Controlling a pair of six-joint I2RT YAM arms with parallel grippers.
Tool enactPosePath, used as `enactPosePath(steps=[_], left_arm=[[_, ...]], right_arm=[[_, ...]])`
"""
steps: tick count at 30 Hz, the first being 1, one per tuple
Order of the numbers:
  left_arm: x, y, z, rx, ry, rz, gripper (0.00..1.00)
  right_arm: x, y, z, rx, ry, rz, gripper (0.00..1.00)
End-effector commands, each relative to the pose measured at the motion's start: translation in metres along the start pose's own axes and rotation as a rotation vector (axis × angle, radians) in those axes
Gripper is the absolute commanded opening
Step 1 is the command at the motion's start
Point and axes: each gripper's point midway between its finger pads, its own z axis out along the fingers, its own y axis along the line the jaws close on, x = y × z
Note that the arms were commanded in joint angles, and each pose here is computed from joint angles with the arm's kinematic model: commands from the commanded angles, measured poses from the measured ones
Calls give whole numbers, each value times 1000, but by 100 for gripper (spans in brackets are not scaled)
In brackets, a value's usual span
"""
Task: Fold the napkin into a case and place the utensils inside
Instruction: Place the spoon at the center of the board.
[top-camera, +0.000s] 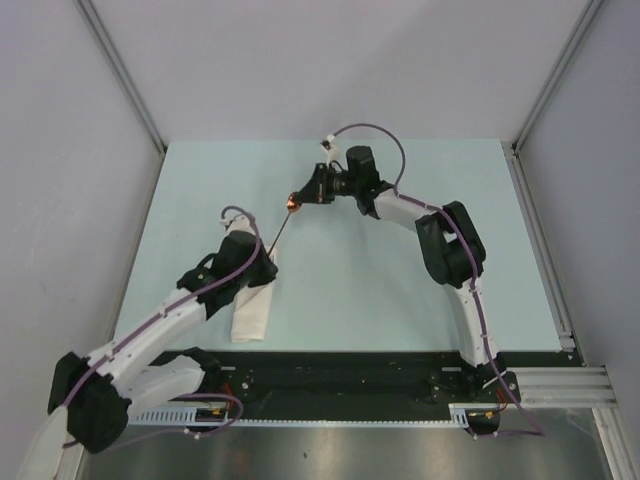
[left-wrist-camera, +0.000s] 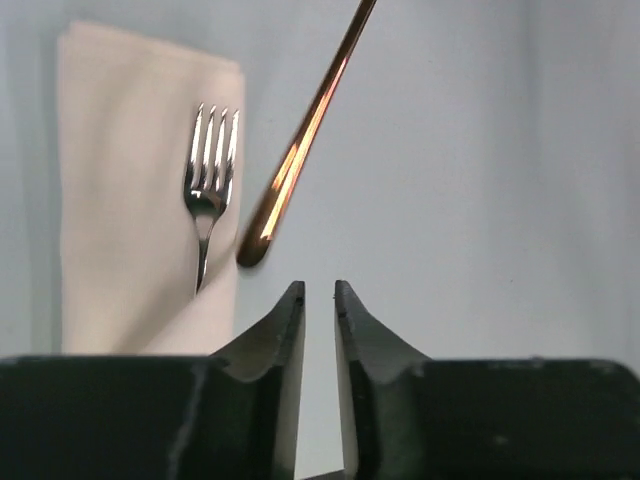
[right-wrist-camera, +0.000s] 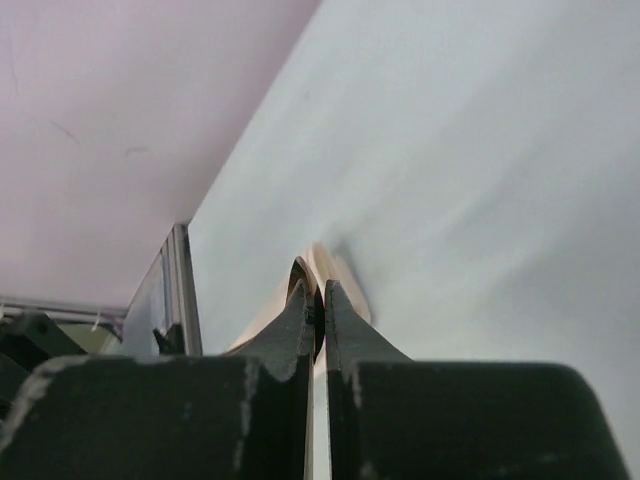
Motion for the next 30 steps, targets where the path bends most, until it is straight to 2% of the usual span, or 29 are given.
enactPosePath(steps=[1,3,9,15,19,30], left_arm=[[29,33,-12,-80,14,-196,17],[44,45,-14,-114,36,-228,10],[60,67,-21,-207,51,-287,0],[56,80,-29,-273,28,-259,0],[51,101,-37,-407,0,-257,1],[71,114,-32,-502,67,-294,1]], right_arm=[[-38,31,32,-69,-54,-228,0],[-41,34,43,-63,-44,-286,0],[-21,30,74,-68,-9,-351,0],[-13,25,89,-77,22,-355,0],[-6,21,91,-89,49,-355,0],[14,35,91,-153,85,-343,0]])
